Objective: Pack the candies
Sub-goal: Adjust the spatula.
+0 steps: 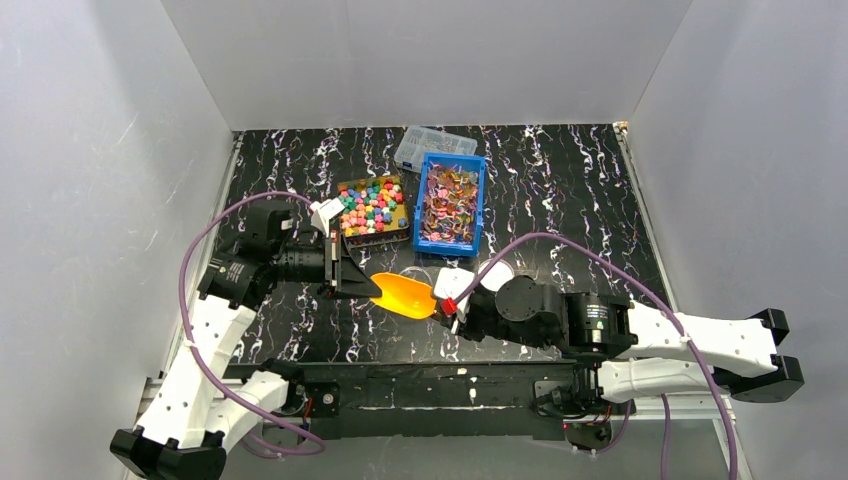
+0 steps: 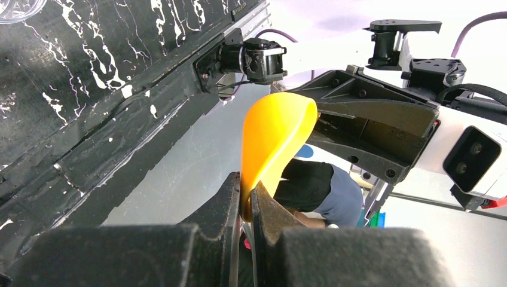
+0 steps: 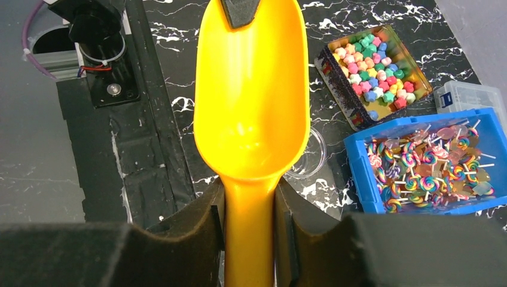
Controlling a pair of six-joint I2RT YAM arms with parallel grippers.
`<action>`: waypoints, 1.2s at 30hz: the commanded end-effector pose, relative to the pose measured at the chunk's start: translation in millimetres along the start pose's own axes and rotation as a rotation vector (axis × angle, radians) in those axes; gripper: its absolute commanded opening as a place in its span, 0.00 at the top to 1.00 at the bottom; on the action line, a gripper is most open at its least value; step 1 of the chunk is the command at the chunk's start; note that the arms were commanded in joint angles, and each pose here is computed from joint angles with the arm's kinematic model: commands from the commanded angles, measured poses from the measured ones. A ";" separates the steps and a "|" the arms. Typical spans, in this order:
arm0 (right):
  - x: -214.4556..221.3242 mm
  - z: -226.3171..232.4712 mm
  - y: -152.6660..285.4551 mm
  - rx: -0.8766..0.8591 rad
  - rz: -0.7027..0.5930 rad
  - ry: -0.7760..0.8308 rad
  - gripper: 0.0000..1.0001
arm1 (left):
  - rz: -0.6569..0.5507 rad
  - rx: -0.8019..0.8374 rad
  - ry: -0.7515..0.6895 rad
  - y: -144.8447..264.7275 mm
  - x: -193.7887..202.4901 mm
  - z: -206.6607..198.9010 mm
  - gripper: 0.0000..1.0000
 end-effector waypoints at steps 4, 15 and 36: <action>-28.2 -4.3 4.9 0.003 -0.190 -0.031 0.99 | 0.043 0.024 0.008 -1.2 6.4 5.4 1.00; -27.6 -10.2 4.1 0.049 -0.115 -0.062 0.99 | 0.023 -0.004 0.007 -4.5 -1.7 7.5 0.79; 8.3 -33.9 -1.8 0.258 0.285 -0.076 0.99 | -0.229 -0.238 -0.155 -1.9 -52.1 3.0 0.02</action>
Point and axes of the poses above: each gripper's point midway between its finger pads, its own y axis back along the fingers, its own z axis along the line the jaws close on, x = y × z, the point moved 7 cm from there along y, back along the fingers, and after that the axes turned 14 degrees about y, right-handed, at the moved point
